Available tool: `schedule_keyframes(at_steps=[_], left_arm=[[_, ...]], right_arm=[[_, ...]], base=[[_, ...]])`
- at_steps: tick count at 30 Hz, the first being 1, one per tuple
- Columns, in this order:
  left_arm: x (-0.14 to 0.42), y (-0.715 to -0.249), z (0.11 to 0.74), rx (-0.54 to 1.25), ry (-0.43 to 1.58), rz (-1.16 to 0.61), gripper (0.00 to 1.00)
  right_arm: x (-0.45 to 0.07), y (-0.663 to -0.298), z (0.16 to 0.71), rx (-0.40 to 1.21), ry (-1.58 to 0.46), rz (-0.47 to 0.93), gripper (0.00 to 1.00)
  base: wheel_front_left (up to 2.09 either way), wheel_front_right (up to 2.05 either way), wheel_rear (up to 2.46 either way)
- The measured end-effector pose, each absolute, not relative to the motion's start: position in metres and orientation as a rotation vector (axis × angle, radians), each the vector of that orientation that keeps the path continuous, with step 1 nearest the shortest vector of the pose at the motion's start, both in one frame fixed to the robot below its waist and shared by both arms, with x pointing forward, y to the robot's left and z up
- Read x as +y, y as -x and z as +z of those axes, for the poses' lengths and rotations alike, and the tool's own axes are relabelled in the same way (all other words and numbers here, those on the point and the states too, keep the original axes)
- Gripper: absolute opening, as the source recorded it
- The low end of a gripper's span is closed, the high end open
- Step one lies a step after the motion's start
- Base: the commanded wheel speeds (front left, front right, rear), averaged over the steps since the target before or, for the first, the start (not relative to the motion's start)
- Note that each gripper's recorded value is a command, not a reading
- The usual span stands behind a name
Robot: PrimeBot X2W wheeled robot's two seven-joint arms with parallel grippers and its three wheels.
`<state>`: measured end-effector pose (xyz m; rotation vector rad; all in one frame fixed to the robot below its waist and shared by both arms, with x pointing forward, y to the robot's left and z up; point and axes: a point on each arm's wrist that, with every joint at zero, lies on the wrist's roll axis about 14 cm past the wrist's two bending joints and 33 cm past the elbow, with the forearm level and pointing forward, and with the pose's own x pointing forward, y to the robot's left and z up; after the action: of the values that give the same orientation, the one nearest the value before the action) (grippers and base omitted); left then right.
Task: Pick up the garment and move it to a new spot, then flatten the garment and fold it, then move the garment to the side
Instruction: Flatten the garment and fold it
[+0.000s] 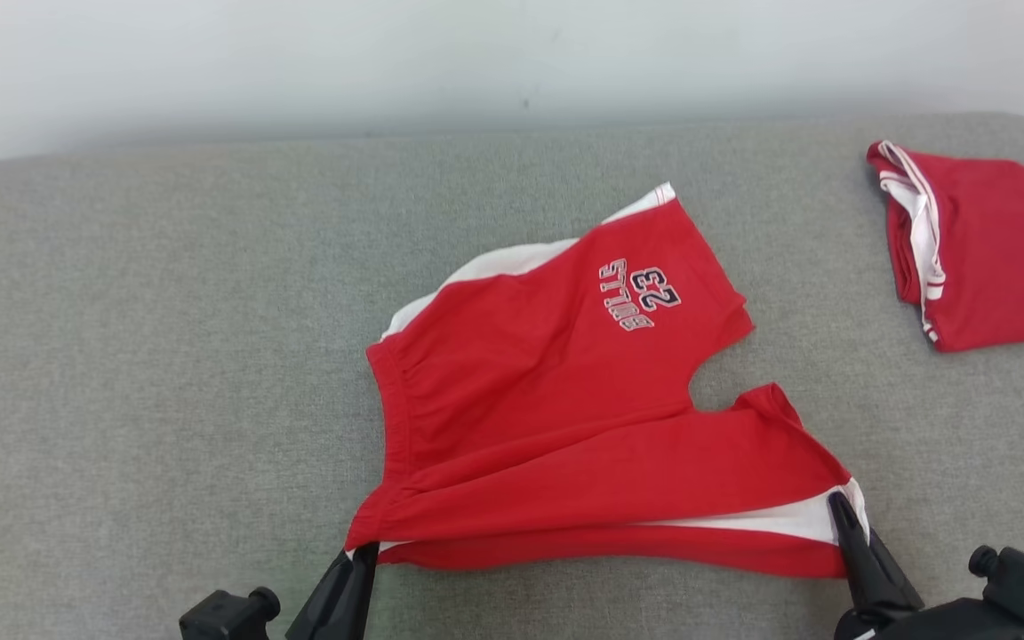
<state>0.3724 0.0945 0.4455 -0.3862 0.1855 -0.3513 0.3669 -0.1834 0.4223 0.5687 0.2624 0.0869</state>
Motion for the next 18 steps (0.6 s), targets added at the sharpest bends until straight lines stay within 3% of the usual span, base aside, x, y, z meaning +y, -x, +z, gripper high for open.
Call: schedule_keyframes(at_steps=[18], left_arm=[[0.08,-0.356,0.444,0.186,0.395,-0.362,0.0]], right_arm=[[-0.183,-0.355,0.429,0.257,-0.548,0.047,0.0]], base=[[0.0,0.0,0.0]])
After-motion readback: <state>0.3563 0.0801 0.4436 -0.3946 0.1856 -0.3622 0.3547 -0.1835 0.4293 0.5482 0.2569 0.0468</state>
